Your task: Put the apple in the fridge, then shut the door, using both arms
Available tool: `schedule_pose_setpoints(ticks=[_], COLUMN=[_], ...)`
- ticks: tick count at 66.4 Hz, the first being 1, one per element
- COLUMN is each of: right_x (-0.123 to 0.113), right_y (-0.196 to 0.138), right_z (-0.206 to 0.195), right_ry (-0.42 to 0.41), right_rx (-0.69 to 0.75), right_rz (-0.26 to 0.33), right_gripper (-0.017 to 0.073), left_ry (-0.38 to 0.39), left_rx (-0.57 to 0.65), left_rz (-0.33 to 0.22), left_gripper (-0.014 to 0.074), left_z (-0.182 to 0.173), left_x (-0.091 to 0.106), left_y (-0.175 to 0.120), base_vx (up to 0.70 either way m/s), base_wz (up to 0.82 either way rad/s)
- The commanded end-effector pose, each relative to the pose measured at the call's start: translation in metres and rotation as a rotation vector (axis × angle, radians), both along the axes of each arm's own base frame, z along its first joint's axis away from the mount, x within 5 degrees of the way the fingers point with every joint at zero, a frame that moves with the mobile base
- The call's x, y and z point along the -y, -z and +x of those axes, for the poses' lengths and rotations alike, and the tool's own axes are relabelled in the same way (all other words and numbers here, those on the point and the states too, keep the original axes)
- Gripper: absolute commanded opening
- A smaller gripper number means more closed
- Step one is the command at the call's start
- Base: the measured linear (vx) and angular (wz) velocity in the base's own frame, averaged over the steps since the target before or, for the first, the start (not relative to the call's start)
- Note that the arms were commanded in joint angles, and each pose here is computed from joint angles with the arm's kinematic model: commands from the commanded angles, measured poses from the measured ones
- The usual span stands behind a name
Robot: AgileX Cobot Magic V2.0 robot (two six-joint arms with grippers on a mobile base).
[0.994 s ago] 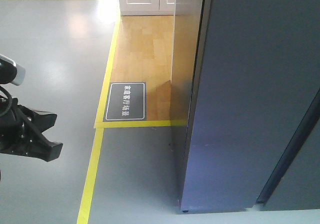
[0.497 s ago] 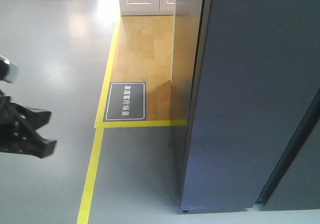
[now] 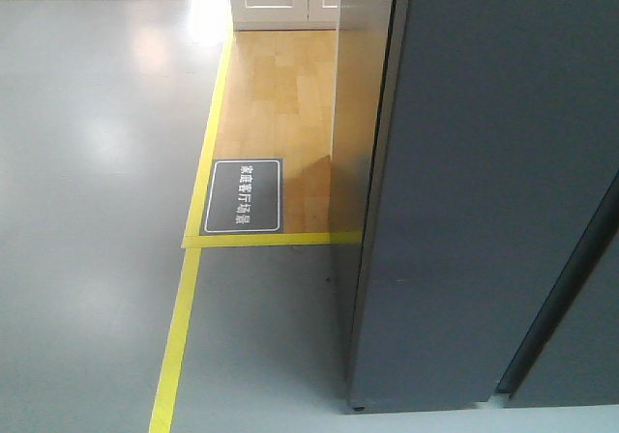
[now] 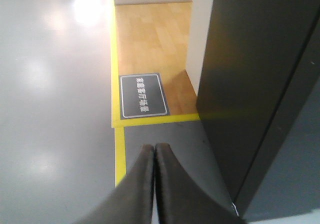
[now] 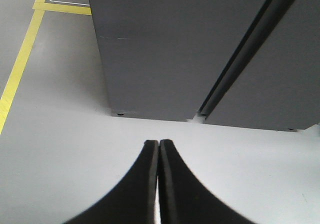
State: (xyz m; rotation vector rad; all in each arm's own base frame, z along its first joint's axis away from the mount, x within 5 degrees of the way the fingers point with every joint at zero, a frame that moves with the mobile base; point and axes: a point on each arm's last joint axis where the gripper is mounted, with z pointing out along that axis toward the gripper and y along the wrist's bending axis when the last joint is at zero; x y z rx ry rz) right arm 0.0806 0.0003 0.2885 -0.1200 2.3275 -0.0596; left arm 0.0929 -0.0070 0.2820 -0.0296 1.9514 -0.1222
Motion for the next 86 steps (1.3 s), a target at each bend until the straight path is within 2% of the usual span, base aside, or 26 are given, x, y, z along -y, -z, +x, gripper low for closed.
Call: schedule_pose_setpoints(ticks=[1,32,47,86], right_x=[0.000,0.000,0.000,0.000], right_y=[-0.011,-0.011,-0.011,-0.011], right_z=[0.004,0.004,0.004,0.004], right_ry=[-0.003,-0.003,-0.003,-0.004], right_rx=[0.073,0.073,0.073,0.073], right_rz=[-0.005,-0.005,-0.005,-0.004], right_gripper=[-0.0003,-0.0003,-0.0003,-0.0003], left_ry=[-0.033,-0.067,-0.081,-0.082], left_rx=[0.153,0.444,0.506,0.497], left_rz=[-0.030,-0.038,-0.016,-0.016], left_gripper=[-0.0006,-0.0006,-0.0006,-0.0006], left_z=[-0.011,-0.039,-0.039,-0.039], left_x=[-0.003,-0.006,-0.007,-0.007], left_y=[0.002,0.073,0.067,0.068], base_vx=[0.00,0.00,0.00,0.00], base_wz=[0.00,0.00,0.00,0.00])
